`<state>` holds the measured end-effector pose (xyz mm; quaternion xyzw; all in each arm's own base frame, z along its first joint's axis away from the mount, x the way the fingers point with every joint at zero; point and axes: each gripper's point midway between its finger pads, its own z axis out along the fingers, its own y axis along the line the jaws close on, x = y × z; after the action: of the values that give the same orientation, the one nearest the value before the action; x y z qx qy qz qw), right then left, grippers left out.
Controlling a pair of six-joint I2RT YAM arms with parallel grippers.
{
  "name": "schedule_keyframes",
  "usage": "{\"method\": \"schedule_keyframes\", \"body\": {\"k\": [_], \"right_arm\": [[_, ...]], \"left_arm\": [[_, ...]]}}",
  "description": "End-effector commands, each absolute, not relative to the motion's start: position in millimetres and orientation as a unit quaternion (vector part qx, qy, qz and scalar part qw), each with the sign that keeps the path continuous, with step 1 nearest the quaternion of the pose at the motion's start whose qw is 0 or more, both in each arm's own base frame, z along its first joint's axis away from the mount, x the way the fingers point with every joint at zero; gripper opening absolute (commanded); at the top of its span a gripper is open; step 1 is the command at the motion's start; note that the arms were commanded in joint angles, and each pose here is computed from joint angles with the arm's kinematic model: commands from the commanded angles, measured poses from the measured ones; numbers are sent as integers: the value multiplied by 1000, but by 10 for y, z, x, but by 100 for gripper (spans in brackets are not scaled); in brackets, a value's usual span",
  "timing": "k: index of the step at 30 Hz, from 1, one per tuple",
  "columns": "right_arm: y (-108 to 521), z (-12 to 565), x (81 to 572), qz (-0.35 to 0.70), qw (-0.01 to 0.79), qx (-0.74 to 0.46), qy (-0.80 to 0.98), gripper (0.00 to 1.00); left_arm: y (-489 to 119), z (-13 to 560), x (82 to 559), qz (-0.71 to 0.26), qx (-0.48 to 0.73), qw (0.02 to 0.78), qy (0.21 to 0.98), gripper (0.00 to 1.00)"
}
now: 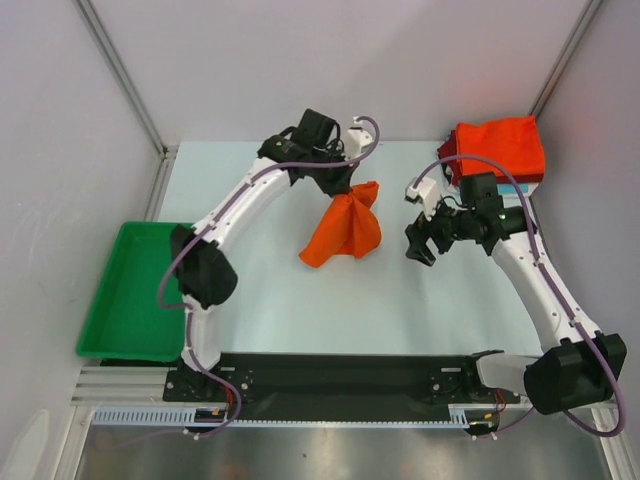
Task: Fold and stack the t-shirts
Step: Move the tshirt to the center of the board
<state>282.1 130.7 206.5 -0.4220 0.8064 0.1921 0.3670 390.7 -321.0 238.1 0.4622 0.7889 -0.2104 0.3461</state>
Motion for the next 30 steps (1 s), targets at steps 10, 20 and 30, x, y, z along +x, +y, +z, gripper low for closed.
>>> {"method": "schedule_keyframes", "body": {"k": [10,20,30], "right_arm": [[1778,1509,3124,157,352,-635,670,76],[2120,1064,3394,159,331,-672,643,64],[2213,1000,3331,116,336,-739,572,57]], "left_arm": [[-3380,2420,5067,-91,433,469,764,86],[-2519,2909,4578,-102,351,469,804,95],[-1801,2585,3801,-92,331,432,834,93]]}}
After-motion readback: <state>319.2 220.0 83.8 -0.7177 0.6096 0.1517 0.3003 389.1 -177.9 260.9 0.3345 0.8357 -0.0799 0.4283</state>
